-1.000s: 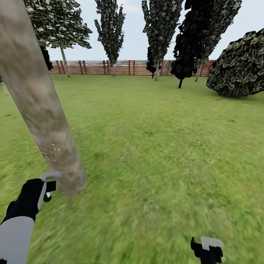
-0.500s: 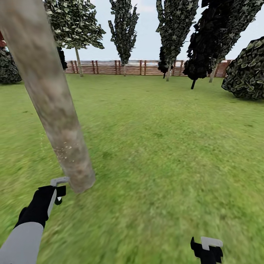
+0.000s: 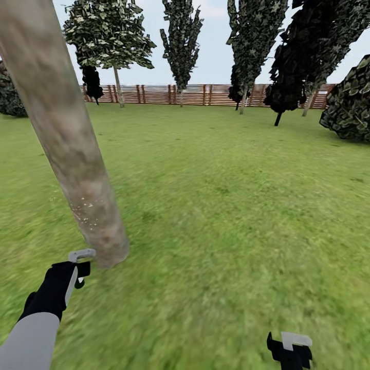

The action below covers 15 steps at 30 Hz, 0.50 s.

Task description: In the garden, pick up the pesticide atomizer on the floor and spray pesticide onto both trees until each tree trunk is fully covered.

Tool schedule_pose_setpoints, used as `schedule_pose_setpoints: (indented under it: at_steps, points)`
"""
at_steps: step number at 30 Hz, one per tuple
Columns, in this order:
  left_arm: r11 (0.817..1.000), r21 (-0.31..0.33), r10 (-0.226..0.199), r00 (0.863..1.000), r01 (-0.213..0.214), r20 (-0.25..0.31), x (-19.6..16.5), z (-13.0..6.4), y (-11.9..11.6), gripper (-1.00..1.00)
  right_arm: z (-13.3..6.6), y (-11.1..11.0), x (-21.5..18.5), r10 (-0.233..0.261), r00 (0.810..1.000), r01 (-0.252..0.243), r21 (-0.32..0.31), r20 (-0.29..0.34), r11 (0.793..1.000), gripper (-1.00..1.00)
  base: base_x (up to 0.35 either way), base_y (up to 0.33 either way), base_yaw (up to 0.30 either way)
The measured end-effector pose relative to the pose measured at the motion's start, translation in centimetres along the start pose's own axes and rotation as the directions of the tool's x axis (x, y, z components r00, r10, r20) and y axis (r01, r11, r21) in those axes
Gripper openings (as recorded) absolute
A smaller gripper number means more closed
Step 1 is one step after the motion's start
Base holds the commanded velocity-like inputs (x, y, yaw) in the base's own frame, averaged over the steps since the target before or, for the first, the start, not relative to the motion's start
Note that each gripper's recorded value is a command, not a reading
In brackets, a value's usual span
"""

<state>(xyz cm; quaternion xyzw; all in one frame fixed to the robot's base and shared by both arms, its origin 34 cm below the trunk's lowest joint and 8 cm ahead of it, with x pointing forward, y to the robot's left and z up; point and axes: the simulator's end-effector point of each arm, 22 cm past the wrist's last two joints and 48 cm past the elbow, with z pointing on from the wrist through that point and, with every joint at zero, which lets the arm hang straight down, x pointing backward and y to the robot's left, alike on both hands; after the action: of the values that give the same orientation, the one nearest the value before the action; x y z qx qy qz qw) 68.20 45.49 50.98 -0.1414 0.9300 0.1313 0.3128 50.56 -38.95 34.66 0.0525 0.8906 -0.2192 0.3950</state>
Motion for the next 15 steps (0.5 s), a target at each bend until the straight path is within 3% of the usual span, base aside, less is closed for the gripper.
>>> schedule_pose_setpoints:
  at_steps: [5, 8, 15]
  points:
    - [1.0, 0.007, 0.001, 1.0, -0.001, 0.0, 0.0, 0.0, -0.4, -1.0, 0.0, 0.0, 0.0, 0.0, 1.0, 0.0, 0.0, 0.0, 1.0, 1.0, 0.229, -0.176, 0.247]
    - [1.0, 0.024, 0.002, 1.0, -0.002, -0.002, 0.2, -0.1, -1.5, -1.0, 0.0, 0.0, 0.0, 0.0, 1.0, 0.0, -0.001, 0.0, 1.0, 1.0, 0.023, -0.269, 0.039]
    - [1.0, 0.025, 0.003, 1.0, -0.003, -0.003, 0.3, -0.1, -1.6, -1.0, 0.0, 0.0, 0.0, 0.0, 1.0, 0.0, -0.002, 0.0, 1.0, 1.0, 0.029, -0.276, 0.003]
